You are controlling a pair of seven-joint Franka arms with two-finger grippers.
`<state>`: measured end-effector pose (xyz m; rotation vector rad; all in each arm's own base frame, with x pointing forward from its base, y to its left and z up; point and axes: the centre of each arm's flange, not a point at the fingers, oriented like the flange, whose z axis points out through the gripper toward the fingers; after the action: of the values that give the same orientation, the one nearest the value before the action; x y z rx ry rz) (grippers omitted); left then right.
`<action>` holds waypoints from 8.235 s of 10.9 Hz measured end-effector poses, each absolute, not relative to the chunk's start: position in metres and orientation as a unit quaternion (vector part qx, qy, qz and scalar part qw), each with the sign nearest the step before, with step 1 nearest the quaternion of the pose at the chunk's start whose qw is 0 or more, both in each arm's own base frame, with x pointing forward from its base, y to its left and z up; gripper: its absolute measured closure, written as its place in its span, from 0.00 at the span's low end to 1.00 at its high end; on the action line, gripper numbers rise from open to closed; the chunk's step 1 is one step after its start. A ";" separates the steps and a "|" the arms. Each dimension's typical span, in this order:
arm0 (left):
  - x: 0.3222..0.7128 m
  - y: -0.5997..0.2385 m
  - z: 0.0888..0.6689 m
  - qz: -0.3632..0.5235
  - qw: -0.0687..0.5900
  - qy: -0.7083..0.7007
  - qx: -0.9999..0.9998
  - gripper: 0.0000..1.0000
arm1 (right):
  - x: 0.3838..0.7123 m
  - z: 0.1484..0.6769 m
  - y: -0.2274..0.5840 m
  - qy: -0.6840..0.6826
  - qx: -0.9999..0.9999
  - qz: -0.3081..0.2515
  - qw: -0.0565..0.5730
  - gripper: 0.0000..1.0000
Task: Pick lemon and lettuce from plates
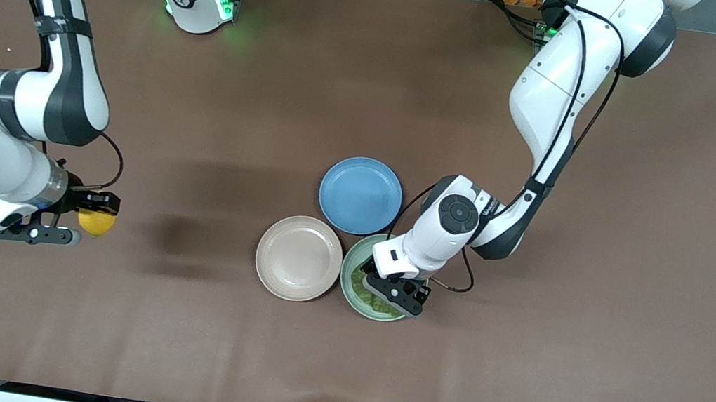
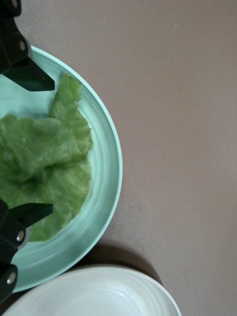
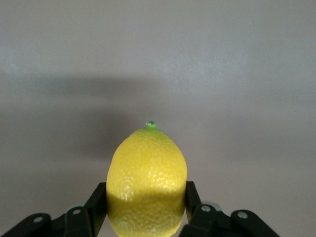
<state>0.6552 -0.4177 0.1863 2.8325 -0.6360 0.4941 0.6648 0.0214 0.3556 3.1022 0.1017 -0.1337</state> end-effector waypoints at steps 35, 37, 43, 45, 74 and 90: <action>0.724 -0.203 0.303 0.016 0.017 -0.170 0.985 0.98 | 0.644 0.206 -0.063 -0.029 0.997 -0.072 0.002 0.00; 0.725 -0.176 0.312 -0.003 0.008 -0.152 0.988 0.98 | 0.651 0.246 -0.072 -0.036 0.998 -0.042 0.006 0.00; 0.714 -0.104 0.271 -0.083 0.005 -0.105 0.991 0.98 | 0.664 0.378 -0.086 -0.047 0.998 0.024 0.017 0.00; 0.711 -0.104 0.266 -0.089 0.005 -0.105 0.990 0.95 | 0.663 0.414 -0.089 -0.051 0.999 0.000 0.018 0.00; 0.689 -0.087 0.491 0.026 -0.038 0.059 0.997 0.00 | 0.572 0.530 0.006 0.038 0.999 -0.015 0.019 0.00; 0.639 -0.004 0.589 0.010 -0.022 0.116 0.993 0.00 | 0.571 0.641 -0.026 -0.025 0.998 0.048 -0.026 0.00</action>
<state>0.6390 -0.0038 0.5890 3.1646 0.3707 0.0308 0.5712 -0.0257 0.6408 3.1883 -0.0809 0.1544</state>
